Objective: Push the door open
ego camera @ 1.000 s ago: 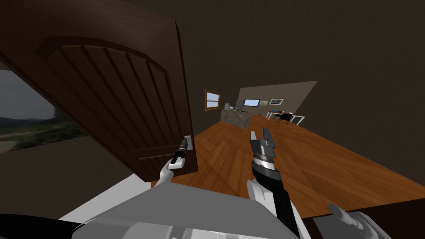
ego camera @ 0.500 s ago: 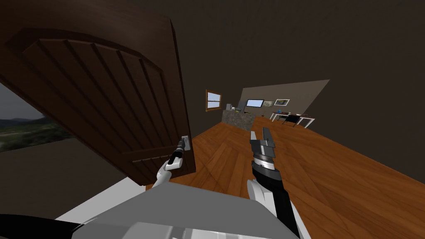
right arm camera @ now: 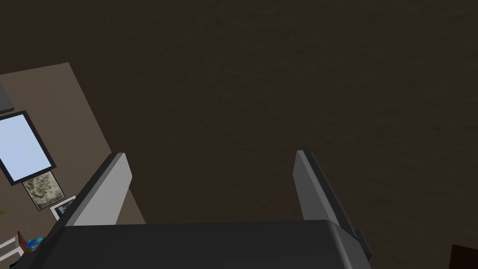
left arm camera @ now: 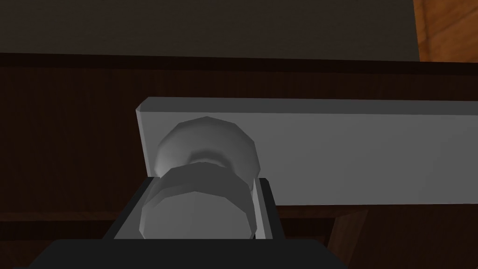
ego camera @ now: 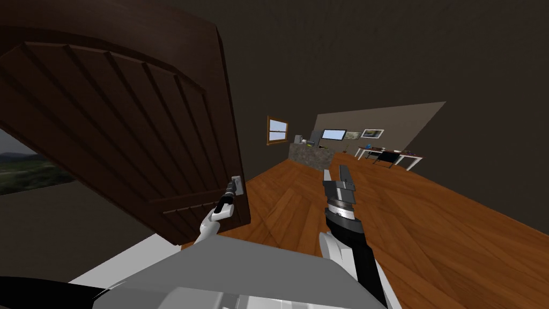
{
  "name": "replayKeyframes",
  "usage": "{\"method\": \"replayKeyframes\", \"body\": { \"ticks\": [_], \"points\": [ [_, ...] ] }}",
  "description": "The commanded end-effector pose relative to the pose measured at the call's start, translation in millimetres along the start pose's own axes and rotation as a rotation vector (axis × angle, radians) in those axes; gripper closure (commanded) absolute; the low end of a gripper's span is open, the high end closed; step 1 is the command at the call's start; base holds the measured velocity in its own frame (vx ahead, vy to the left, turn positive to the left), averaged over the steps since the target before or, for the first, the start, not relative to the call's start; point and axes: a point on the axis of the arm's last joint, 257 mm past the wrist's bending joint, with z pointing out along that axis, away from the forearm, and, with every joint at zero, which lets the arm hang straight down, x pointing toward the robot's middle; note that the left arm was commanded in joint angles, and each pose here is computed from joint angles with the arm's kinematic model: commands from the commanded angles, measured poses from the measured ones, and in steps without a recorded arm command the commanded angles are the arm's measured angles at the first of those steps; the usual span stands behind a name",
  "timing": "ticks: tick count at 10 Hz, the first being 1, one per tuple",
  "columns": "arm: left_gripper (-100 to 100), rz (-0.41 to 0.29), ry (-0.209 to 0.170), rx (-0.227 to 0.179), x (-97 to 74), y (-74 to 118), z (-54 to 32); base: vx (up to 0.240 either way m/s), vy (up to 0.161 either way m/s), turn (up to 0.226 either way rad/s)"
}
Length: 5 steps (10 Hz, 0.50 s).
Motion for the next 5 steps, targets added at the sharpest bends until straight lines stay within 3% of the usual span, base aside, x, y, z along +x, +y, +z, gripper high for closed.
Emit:
{"method": "replayKeyframes", "body": {
  "ticks": [1,3,4,5],
  "points": [
    [100,-0.003,-0.018,0.010,-8.0,-4.5,1.1,0.189,-0.067,0.078],
    [100,-0.002,-0.021,0.003,-9.9,-1.6,0.1,0.118,-0.038,0.042],
    [100,-0.001,-0.045,0.008,-23.1,-4.2,-0.1,0.127,-0.016,0.039],
    [100,-0.001,-0.050,0.008,-25.8,-4.3,-0.4,0.186,-0.037,0.049]
  ]
}}
